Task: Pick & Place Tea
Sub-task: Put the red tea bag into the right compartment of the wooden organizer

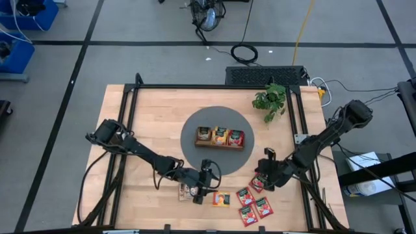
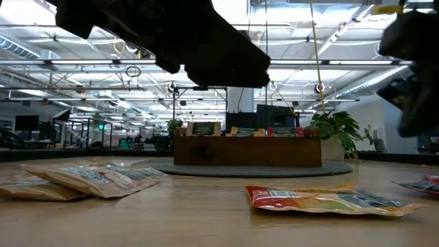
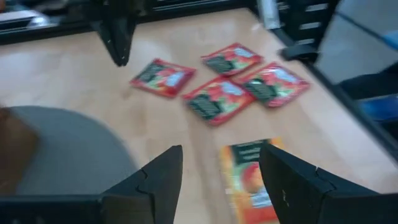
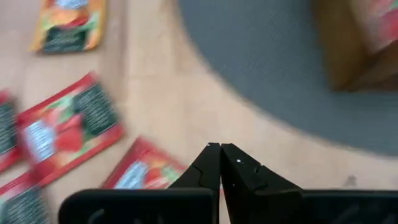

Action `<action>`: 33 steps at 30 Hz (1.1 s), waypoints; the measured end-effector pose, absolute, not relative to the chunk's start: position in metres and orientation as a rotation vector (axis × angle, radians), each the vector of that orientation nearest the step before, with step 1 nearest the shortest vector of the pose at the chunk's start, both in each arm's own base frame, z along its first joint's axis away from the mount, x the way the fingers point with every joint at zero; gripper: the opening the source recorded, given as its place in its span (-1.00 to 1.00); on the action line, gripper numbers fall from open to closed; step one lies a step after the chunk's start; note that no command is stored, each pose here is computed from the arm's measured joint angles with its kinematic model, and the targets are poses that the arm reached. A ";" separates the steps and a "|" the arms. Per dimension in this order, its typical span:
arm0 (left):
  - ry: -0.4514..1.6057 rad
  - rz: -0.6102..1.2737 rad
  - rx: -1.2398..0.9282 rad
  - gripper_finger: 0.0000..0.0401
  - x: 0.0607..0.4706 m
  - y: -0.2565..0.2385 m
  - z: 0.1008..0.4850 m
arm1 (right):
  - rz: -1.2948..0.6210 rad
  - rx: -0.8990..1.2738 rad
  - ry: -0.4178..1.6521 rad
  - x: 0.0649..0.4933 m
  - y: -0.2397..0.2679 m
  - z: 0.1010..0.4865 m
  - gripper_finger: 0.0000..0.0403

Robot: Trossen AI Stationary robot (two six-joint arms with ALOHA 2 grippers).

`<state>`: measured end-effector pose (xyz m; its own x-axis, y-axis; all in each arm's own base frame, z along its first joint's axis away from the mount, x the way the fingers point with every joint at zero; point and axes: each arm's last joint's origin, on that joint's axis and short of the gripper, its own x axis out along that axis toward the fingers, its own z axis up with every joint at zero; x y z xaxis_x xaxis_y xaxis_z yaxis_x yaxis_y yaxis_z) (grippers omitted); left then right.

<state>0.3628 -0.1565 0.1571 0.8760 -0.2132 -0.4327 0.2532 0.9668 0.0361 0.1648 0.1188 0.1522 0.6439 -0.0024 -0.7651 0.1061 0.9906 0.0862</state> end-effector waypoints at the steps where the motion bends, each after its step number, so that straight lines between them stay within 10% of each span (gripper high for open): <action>1: 0.440 -0.256 0.091 0.07 0.363 -0.157 0.157 | -0.037 0.139 0.869 0.162 0.120 0.149 -0.98; 13: 0.443 -0.329 0.105 0.07 0.362 -0.158 0.157 | 0.362 0.175 0.557 0.148 0.143 0.137 -0.99; 33: 0.447 -0.281 0.079 0.07 0.365 -0.151 0.157 | 0.280 0.245 0.719 0.132 0.147 0.122 -1.00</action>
